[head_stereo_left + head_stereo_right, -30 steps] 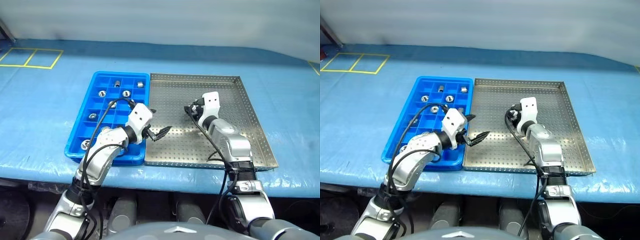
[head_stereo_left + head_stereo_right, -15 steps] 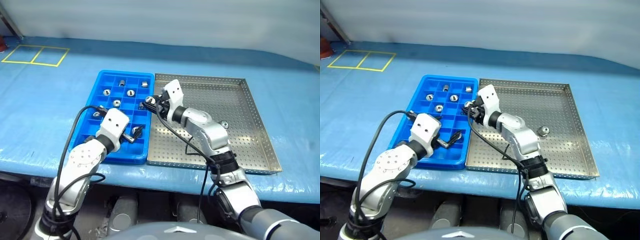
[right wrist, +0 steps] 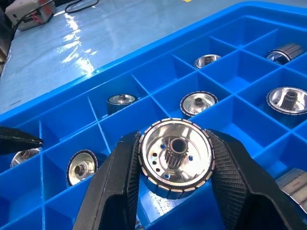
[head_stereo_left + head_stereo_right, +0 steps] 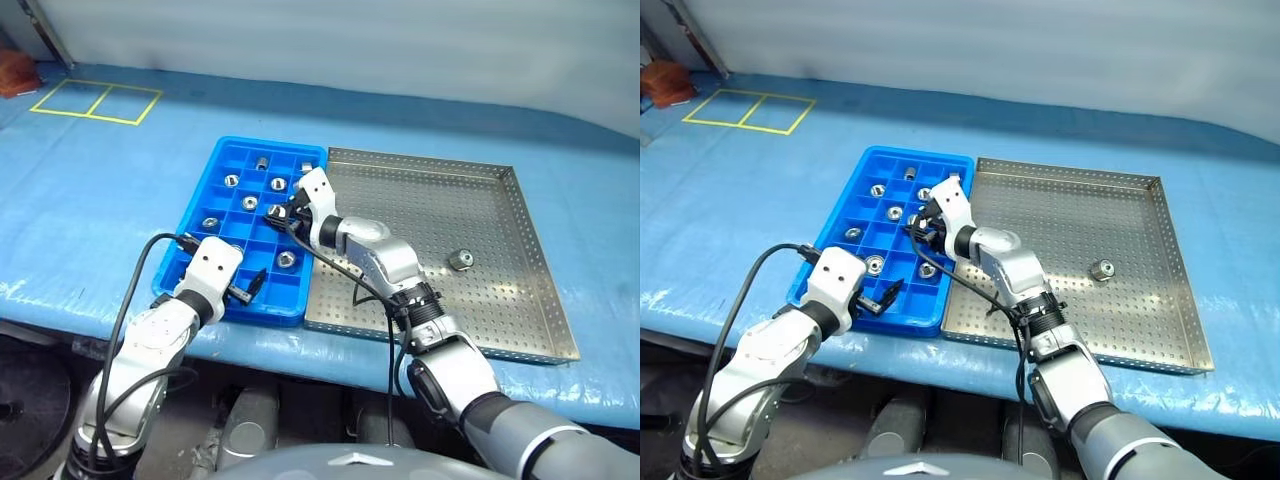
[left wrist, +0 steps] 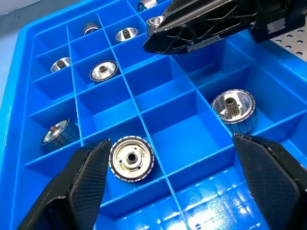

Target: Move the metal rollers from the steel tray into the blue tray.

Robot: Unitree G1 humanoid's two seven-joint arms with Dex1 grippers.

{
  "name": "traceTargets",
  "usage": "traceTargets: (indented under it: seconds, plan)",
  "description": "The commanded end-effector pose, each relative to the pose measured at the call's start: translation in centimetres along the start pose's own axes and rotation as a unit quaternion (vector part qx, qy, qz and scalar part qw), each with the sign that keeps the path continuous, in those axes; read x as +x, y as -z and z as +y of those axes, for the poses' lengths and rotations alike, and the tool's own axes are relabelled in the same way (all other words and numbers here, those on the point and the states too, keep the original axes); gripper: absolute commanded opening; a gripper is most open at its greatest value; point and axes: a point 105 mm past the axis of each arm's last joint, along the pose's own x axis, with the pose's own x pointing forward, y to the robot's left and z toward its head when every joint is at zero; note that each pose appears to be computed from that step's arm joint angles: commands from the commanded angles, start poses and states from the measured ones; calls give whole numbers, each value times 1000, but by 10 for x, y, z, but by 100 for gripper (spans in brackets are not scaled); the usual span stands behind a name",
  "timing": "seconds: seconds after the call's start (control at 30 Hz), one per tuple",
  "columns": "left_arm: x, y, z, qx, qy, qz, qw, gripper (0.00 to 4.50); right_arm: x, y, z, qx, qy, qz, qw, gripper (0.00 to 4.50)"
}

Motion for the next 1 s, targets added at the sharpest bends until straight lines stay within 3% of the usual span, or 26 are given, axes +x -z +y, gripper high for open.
traceTargets:
  seconds: [0.03,0.13,0.27,0.43,0.57,0.83,1.0]
  plan:
    - [-6,-14,1,9,-10,-28,1000,443,6,-15,8,-18,-17,-17,1000,171]
    - [-4,-15,0,8,-5,-29,1000,443,6,-6,7,-23,-26,0,999,171]
    - [-2,-17,-4,7,5,-35,999,443,3,-12,3,-40,-6,-23,999,294]
    - [4,-29,-23,-1,51,-64,997,443,-18,-33,3,-58,1,-76,995,294]
    - [13,-42,-41,-12,92,-94,991,443,-52,-39,-19,-83,77,-84,990,294]
    - [39,-82,-80,-13,198,-161,967,443,-143,-19,-54,-115,216,-10,970,294]
    - [55,-100,-109,3,272,-180,945,443,-190,-1,-66,-80,306,30,948,294]
